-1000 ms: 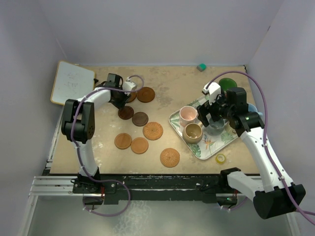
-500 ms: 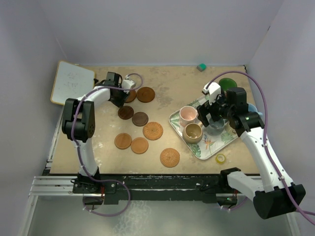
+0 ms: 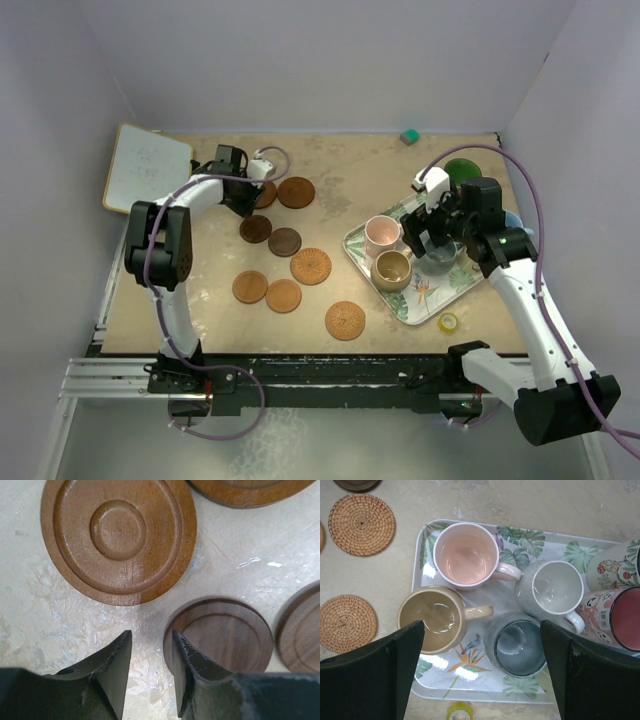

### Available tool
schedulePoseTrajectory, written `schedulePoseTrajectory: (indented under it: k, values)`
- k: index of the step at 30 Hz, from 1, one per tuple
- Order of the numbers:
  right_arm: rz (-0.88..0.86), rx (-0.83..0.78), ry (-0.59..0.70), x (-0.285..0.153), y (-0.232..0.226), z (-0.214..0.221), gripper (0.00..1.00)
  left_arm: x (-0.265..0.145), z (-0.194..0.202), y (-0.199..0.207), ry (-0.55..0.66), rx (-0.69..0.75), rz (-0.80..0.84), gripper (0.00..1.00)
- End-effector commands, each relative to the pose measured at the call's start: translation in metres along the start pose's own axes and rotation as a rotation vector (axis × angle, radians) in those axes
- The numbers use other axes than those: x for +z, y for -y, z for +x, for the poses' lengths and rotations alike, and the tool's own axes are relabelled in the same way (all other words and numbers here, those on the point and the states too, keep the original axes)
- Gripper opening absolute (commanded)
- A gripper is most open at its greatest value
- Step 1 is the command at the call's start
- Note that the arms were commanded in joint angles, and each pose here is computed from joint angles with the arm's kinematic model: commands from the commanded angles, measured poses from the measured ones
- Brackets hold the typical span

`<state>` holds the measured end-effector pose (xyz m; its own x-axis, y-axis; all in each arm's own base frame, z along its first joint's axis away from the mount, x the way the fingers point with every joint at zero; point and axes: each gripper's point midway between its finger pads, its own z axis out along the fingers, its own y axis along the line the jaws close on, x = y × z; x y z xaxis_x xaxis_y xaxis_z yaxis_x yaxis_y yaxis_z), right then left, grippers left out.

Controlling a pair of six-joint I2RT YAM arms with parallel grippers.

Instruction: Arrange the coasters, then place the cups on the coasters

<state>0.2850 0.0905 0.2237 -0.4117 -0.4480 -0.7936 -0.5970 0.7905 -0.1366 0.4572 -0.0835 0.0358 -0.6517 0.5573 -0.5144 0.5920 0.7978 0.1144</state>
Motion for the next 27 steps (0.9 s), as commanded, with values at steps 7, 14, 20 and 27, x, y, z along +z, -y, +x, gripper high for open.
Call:
schedulePoseTrajectory:
  k: [7, 14, 20, 27]
  values:
    - [0.008, -0.024, 0.052, -0.006, 0.002, -0.012, 1.00, -0.065, -0.058, 0.031, 0.266, 0.062, 0.064, 0.47]
    - [0.020, -0.023, 0.062, -0.010, 0.005, -0.013, 1.00, -0.069, -0.046, 0.083, 0.276, 0.240, 0.208, 0.57]
    - [0.021, -0.021, 0.064, -0.011, 0.005, -0.014, 1.00, -0.065, -0.013, 0.123, 0.231, 0.403, 0.294, 0.61]
    - [0.022, -0.020, 0.065, -0.011, 0.005, -0.014, 1.00, -0.050, 0.011, 0.151, 0.164, 0.510, 0.330, 0.61]
